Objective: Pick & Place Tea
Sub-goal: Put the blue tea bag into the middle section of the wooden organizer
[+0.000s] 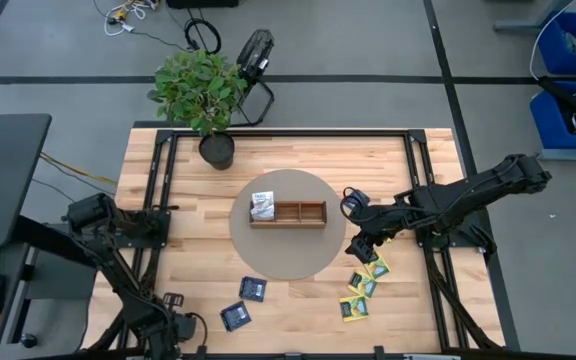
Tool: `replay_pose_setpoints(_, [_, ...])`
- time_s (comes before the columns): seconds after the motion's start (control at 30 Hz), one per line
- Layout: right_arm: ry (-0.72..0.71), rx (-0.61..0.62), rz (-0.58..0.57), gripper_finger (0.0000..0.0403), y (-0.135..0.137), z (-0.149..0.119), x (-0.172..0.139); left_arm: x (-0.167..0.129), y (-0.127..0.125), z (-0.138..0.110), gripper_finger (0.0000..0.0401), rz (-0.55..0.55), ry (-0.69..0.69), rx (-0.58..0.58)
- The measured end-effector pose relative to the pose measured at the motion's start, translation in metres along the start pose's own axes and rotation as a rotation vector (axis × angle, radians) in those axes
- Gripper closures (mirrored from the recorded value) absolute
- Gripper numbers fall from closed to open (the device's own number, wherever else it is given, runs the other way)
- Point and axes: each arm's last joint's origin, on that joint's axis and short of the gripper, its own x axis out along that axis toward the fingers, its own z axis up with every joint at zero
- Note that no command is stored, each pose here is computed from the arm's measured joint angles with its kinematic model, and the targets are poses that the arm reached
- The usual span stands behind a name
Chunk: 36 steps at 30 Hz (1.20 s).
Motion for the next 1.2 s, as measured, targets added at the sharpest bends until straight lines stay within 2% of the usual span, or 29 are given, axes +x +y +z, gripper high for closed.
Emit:
replay_pose_setpoints(0.17, [-0.014, -0.002, -0.009, 0.0172, 0.0, 0.0, 0.0, 0.0, 0.001, 0.0, 0.0386, 0.01, -0.013, 0.003])
replay_pose_setpoints(0.43, [-0.019, -0.019, -0.005, 0.0172, 0.0, 0.001, 0.0, -0.002, 0.006, 0.007, 0.0396, 0.031, -0.042, -0.008])
replay_pose_setpoints(0.67, [-0.02, -0.047, -0.004, 0.0172, 0.0, 0.001, 0.0, -0.015, 0.023, 0.028, 0.0375, 0.104, -0.15, 0.043])
replay_pose_setpoints(0.87, [-0.023, -0.046, 0.0, 0.0172, 0.001, 0.001, 0.0, -0.022, 0.045, 0.051, 0.0347, 0.128, -0.168, 0.008])
replay_pose_setpoints(1.2, [-0.036, -0.063, 0.021, 0.0172, 0.003, 0.002, 0.0, -0.023, 0.046, 0.055, 0.0273, 0.114, -0.177, -0.001])
